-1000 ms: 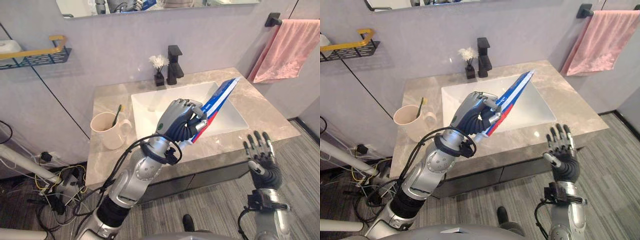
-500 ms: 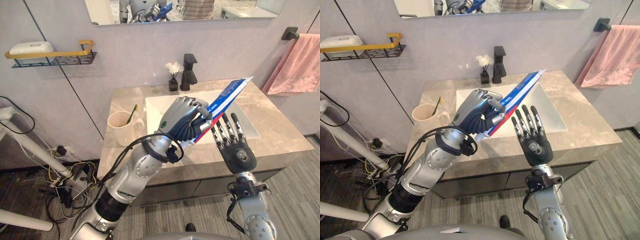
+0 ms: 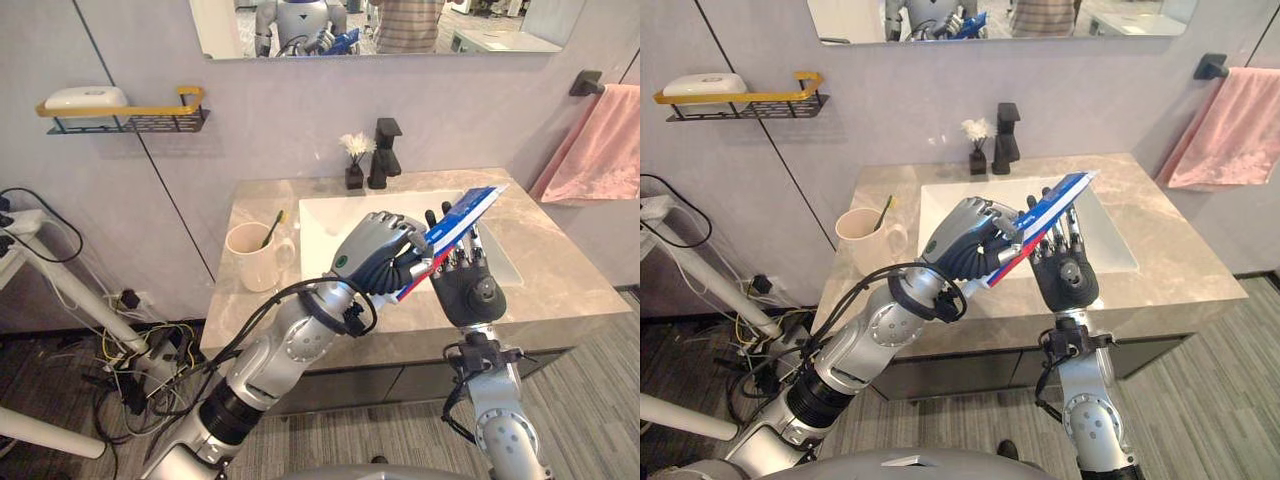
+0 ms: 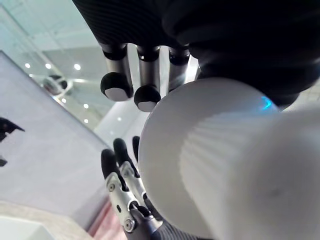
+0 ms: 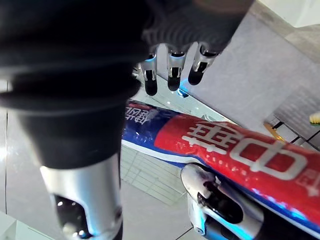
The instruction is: Organize washtable
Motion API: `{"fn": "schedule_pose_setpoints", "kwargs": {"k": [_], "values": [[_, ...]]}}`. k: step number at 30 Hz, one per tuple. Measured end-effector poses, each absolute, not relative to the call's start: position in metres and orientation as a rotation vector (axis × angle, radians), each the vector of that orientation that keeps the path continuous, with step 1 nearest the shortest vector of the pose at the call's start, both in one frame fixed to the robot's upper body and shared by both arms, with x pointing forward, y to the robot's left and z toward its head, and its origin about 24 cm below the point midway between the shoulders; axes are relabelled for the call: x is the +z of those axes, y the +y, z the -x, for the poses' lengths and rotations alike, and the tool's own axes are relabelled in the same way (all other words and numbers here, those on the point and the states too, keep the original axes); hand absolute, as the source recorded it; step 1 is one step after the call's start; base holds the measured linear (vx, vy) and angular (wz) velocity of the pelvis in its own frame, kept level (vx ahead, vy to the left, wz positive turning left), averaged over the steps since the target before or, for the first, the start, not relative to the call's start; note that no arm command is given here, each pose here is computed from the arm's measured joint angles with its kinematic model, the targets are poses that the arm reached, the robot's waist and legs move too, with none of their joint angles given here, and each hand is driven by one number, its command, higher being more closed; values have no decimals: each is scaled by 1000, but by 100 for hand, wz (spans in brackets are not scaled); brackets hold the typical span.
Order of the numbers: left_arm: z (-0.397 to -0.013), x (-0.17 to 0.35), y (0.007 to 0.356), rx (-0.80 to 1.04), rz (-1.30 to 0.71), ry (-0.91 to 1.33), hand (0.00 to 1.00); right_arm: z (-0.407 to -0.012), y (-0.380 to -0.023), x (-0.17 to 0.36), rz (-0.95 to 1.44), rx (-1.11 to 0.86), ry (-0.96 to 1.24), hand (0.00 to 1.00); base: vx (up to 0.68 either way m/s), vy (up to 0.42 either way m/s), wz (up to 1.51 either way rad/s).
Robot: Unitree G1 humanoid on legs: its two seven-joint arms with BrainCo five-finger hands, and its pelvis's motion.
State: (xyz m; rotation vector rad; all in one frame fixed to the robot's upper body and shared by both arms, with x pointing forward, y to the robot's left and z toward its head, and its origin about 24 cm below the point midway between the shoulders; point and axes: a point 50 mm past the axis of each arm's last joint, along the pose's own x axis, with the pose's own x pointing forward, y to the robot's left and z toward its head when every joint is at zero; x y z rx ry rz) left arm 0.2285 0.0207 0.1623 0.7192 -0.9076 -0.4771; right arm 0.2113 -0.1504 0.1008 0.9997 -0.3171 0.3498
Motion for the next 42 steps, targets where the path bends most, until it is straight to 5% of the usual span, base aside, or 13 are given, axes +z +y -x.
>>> {"fn": "schedule_pose_setpoints", "kwargs": {"k": [18,19,40,41,42], "values": [[-219,148,4,-578,-703,-898,100,-226,-141,97,-1068,329,-301,0,0,-2,2],[-220,148,4,-578,-704,-896,100,-227,-140,95,-1069,325,-295,100,18,-1,3],[-224,141,5,-566,-694,-857,100,-227,-135,94,-1099,308,-301,100,0,0,0],[-224,141,5,-564,-695,-854,0,-227,-134,94,-1101,308,-301,100,0,0,0],[-224,141,5,-563,-696,-852,0,-227,-134,94,-1103,308,-302,100,0,0,0]]}}
